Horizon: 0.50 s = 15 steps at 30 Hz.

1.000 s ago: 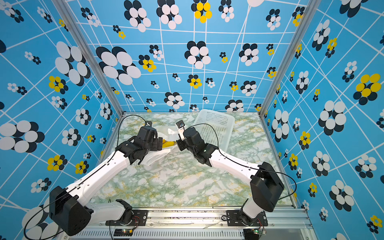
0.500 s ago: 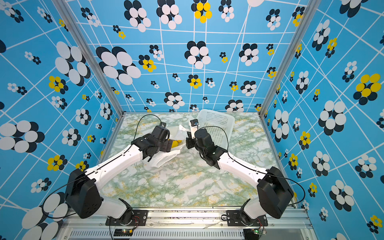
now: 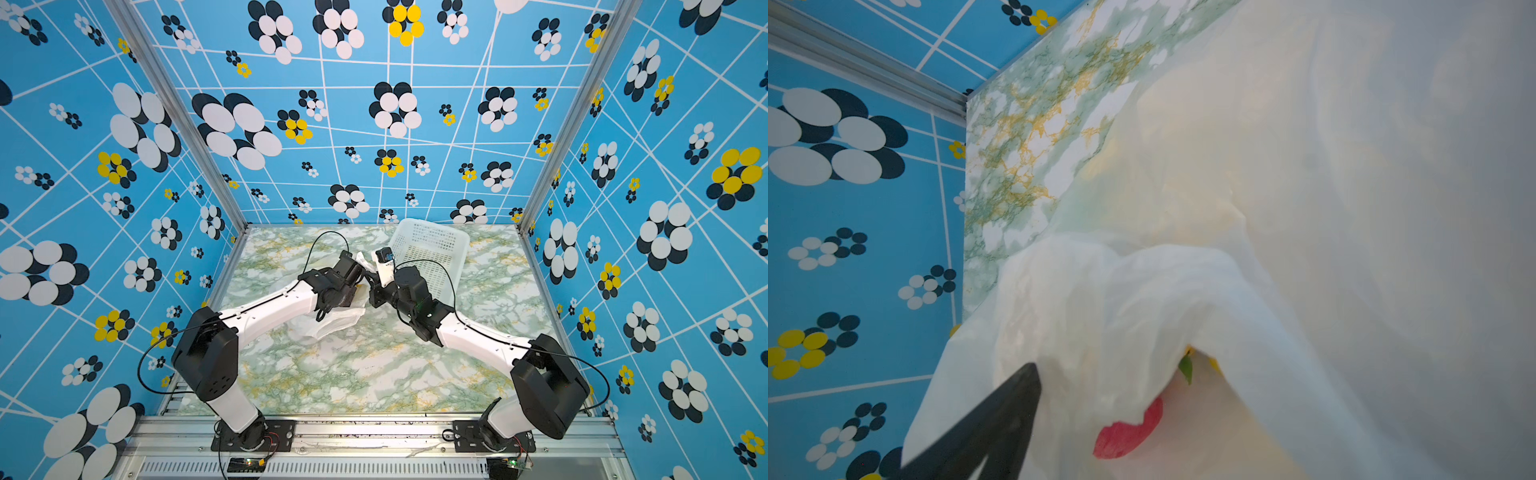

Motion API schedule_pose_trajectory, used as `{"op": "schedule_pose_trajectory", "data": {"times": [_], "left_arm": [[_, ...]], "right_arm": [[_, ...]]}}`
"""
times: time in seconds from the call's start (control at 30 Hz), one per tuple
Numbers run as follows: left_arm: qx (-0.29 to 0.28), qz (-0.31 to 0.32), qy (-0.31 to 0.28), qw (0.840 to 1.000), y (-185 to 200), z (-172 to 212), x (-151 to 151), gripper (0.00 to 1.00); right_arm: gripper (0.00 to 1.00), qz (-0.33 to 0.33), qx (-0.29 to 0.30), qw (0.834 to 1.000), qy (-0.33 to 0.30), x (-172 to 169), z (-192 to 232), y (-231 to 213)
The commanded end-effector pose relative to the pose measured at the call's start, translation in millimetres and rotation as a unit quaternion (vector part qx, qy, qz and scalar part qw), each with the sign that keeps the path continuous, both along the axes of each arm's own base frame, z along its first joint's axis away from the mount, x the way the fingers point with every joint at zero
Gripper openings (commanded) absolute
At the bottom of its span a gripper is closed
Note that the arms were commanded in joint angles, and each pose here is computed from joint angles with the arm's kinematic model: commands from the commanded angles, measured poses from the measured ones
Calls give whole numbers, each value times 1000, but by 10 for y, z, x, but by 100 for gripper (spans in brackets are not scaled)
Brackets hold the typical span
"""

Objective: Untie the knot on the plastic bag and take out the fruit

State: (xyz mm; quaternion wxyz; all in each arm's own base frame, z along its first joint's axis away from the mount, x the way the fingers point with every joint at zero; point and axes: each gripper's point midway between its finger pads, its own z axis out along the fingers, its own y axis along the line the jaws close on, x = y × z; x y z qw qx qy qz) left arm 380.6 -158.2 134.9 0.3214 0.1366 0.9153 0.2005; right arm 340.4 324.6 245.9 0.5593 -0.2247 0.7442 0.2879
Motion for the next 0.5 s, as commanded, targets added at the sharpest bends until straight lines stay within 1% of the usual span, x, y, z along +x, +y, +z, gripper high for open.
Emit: {"op": "schedule_pose_trajectory", "data": {"times": [0.0,0.2,0.23,0.27,0.33,0.4,0.47], "left_arm": [[21,54,-14,998,275,88,49,99],[-20,104,7,994,600,-35,86,99],[-22,109,10,994,629,-60,86,98],[-24,112,12,993,649,-67,92,95],[-30,109,12,993,633,-64,98,82],[-41,100,9,994,581,-19,95,61],[-56,94,-1,994,554,74,79,42]], "right_arm": [[0,11,28,999,-41,-58,289,-3],[0,17,33,998,-43,-95,324,-8],[0,18,34,998,-44,-100,335,-12],[0,18,36,998,-45,-107,343,-15],[0,17,36,998,-45,-104,342,-15],[0,16,32,998,-43,-84,320,-2],[0,16,29,999,-39,-59,282,19]]}}
